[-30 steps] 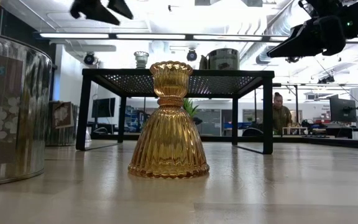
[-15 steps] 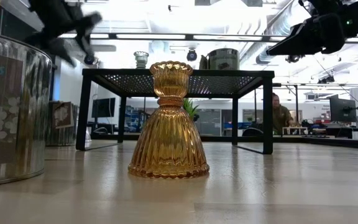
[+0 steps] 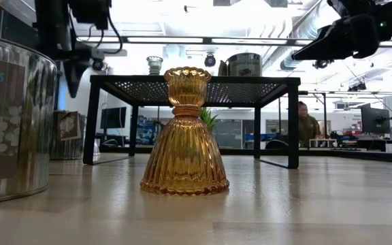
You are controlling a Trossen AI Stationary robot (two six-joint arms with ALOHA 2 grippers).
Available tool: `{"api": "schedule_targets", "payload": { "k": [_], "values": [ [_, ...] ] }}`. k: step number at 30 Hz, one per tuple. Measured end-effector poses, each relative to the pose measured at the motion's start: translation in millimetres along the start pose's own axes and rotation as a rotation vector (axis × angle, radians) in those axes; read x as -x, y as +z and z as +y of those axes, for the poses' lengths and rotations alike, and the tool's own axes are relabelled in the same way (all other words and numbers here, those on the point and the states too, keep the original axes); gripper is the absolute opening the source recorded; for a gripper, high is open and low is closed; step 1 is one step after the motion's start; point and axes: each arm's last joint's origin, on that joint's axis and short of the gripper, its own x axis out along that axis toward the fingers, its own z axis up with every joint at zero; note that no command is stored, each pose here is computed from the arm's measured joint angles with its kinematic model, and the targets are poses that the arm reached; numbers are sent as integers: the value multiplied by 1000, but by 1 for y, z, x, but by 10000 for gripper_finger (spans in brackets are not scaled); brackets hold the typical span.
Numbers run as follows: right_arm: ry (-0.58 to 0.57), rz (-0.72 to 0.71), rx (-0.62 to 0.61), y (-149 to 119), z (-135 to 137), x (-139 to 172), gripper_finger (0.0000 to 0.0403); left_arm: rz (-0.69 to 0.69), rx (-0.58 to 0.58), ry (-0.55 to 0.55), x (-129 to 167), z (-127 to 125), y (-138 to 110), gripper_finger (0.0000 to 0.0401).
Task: Pick & Place candle stick holders
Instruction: Put the orange scented candle on the shelf
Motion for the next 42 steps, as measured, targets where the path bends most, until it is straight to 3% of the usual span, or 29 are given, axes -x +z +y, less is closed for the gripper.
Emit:
{"api": "schedule_targets", "payload": {
  "k": [5, 15, 33, 42],
  "values": [
    [6, -1, 14, 0, 0, 0, 154, 107, -34, 46, -11, -1, 6, 253],
    [8, -2, 18, 0, 0, 0, 154, 184, -49, 135, -28, -8, 10, 253],
    [11, -3, 16, 0, 0, 0, 154, 184, -113, 185, -36, -11, 12, 253],
    [11, -2, 15, 0, 0, 0, 154, 248, -100, 181, -53, 5, 19, 253]
  ]
}}
